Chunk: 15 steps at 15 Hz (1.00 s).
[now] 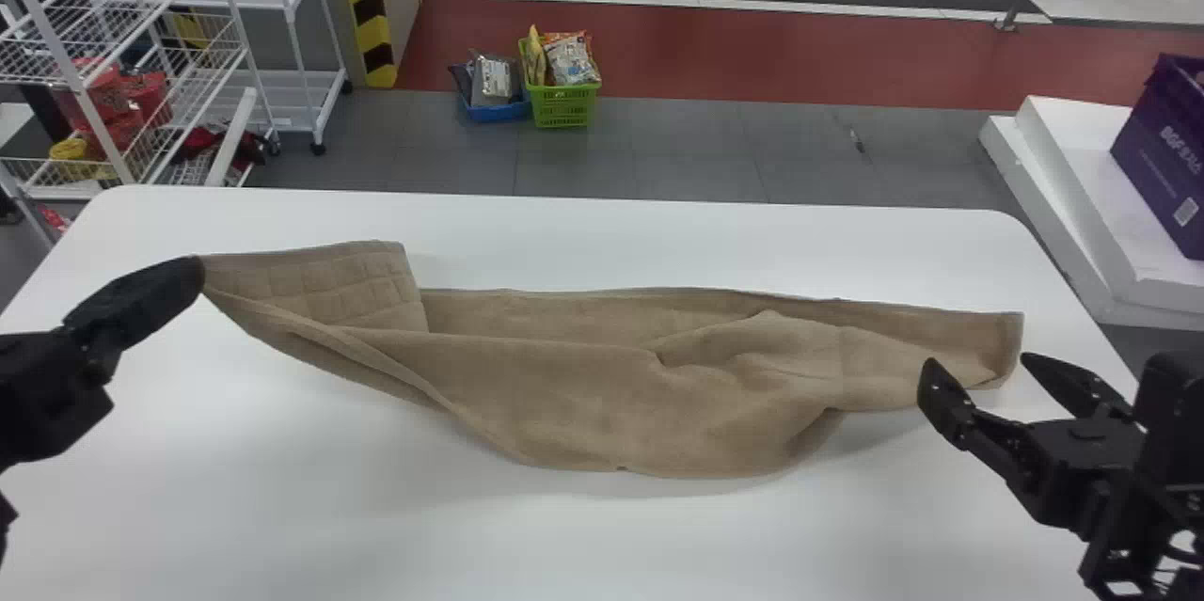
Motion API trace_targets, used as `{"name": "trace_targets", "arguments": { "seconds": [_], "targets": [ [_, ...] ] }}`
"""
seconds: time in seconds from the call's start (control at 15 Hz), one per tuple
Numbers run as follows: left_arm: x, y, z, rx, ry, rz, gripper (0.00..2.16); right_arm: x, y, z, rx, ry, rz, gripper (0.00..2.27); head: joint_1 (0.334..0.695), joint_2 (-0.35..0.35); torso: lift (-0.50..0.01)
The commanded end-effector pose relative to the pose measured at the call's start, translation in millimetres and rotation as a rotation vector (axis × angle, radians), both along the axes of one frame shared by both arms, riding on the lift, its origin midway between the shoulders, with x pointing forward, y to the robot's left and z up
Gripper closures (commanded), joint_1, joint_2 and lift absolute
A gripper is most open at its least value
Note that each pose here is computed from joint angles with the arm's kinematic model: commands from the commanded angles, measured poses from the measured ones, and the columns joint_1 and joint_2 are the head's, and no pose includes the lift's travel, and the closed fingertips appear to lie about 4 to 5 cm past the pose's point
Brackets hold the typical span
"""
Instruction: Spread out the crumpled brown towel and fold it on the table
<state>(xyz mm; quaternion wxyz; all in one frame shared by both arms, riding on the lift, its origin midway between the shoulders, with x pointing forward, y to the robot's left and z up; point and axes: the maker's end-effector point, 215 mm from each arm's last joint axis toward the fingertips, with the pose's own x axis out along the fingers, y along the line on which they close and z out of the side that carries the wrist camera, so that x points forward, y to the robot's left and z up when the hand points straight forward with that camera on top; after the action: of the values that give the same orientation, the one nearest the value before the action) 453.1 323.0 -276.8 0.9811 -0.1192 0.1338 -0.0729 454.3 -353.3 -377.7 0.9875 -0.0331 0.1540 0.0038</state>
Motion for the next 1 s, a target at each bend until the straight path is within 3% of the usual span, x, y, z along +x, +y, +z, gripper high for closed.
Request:
{"name": "trace_targets", "arguments": {
  "seconds": [0.0,0.13,0.33,0.93],
  "targets": [
    [-13.2,24.4,14.6,-0.008,-0.009,0.050,1.26,1.0,0.6,-1.8,0.002,0.000,-0.001,0.21,0.695,-0.046,-0.127],
    [-21.9,31.6,-1.9,-0.023,0.054,0.066,1.26,2.0,0.9,-4.7,0.004,0.005,-0.001,0.21,0.695,-0.015,-0.127],
    [-23.3,32.5,-15.7,-0.031,0.084,0.079,1.26,1.2,7.3,-7.9,0.001,0.013,0.012,0.21,0.695,0.003,-0.127],
    [-20.9,27.0,-24.1,-0.020,0.101,0.077,1.26,-1.9,-0.6,-25.2,-0.031,0.081,-0.007,0.21,0.695,0.004,-0.127]
  ]
}}
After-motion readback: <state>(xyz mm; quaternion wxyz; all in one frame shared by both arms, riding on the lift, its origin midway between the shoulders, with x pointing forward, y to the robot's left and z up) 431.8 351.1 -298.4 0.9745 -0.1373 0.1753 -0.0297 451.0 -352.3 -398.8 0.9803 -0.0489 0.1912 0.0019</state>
